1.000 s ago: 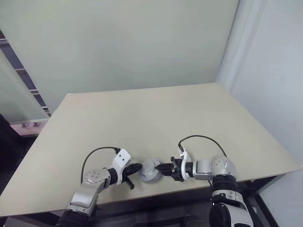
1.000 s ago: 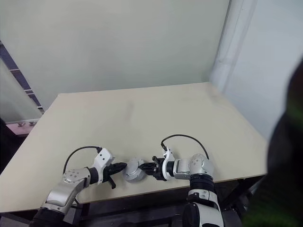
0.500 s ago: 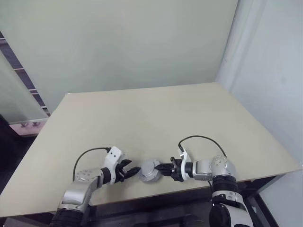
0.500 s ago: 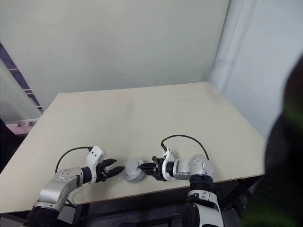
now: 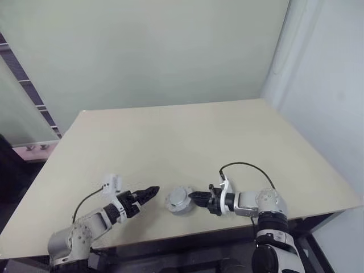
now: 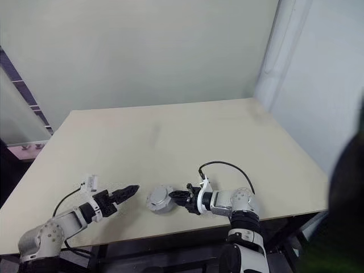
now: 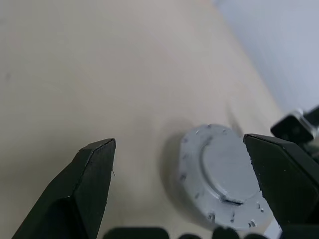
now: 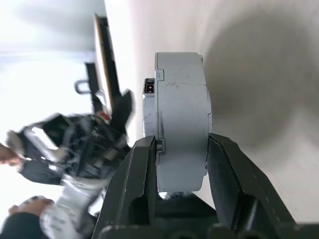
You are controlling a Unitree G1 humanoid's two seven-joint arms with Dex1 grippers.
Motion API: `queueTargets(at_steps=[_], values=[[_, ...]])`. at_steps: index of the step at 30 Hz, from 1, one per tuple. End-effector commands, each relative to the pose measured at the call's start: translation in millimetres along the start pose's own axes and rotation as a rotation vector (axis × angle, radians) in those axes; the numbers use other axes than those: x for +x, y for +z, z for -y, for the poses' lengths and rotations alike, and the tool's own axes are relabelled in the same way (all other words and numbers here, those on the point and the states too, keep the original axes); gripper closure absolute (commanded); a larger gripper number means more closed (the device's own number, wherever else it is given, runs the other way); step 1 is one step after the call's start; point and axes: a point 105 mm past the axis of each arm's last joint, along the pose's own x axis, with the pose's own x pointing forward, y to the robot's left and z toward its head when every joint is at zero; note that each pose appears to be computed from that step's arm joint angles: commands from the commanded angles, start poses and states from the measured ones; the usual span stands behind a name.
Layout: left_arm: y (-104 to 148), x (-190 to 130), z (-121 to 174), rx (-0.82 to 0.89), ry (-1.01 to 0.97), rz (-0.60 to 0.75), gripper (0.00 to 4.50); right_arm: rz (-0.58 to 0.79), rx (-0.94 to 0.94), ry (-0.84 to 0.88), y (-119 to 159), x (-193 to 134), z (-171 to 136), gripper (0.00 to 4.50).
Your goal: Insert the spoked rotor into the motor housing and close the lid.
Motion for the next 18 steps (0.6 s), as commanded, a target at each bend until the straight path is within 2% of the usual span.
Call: queueTargets(at_steps=[1, 10, 18], values=[[13, -6, 4, -0.060, -0.004, 0.093, 0.00, -0.008, -0.018, 0.185, -6, 18, -44, 3.29], [10, 6, 26, -0.268, -0.110, 0.216, 0.00, 0.010, -0.029, 0.270, -1, 21, -69, 3.29], [-11, 22, 44, -0.351, -0.175, 0.171, 0.00, 0.000, -0.062, 0.322, -4, 26, -91, 3.29]])
